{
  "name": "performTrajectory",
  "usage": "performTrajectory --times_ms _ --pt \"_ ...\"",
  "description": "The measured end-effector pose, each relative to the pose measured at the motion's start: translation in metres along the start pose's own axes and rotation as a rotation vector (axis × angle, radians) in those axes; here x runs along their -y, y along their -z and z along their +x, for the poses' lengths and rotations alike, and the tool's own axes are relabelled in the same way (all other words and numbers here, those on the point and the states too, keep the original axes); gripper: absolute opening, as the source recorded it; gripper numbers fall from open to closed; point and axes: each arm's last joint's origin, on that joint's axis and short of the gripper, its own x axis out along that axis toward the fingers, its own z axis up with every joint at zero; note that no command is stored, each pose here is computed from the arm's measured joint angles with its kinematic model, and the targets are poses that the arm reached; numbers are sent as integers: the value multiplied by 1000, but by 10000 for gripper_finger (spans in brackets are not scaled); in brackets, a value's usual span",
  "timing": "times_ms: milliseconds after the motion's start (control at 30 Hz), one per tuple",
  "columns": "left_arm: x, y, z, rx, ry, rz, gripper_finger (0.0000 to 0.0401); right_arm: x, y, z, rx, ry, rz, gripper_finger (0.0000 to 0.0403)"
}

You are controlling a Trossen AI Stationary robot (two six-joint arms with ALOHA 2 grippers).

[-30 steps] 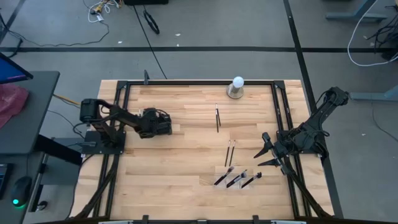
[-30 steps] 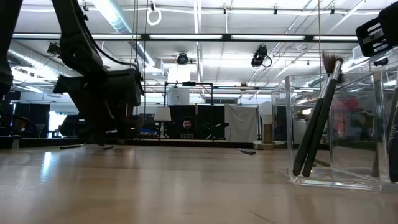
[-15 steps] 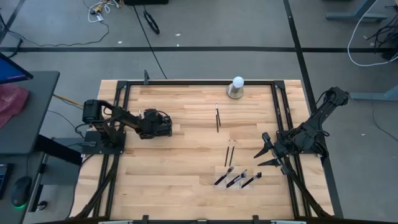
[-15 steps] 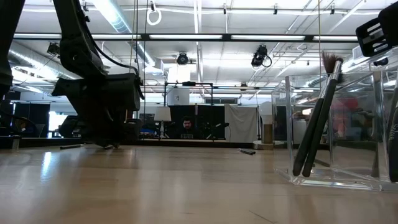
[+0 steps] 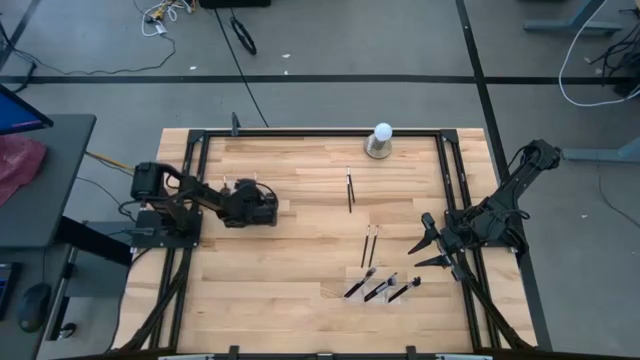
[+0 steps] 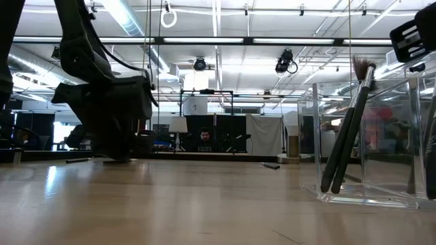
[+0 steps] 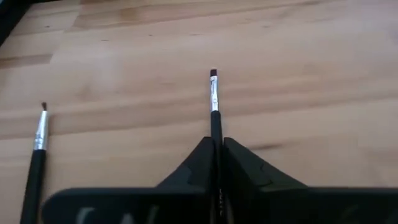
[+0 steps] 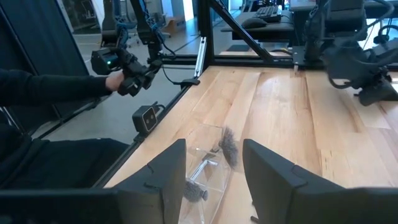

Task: Put items in baskets/containers
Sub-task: Put the eyeshadow brush into the right section of the transparent organizer

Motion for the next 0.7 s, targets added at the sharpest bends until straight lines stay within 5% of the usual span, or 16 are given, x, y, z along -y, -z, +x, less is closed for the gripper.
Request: performTrajectory --times_ms 700 --pt "25 33 -53 46 357 68 18 0 0 0 0 0 -1 160"
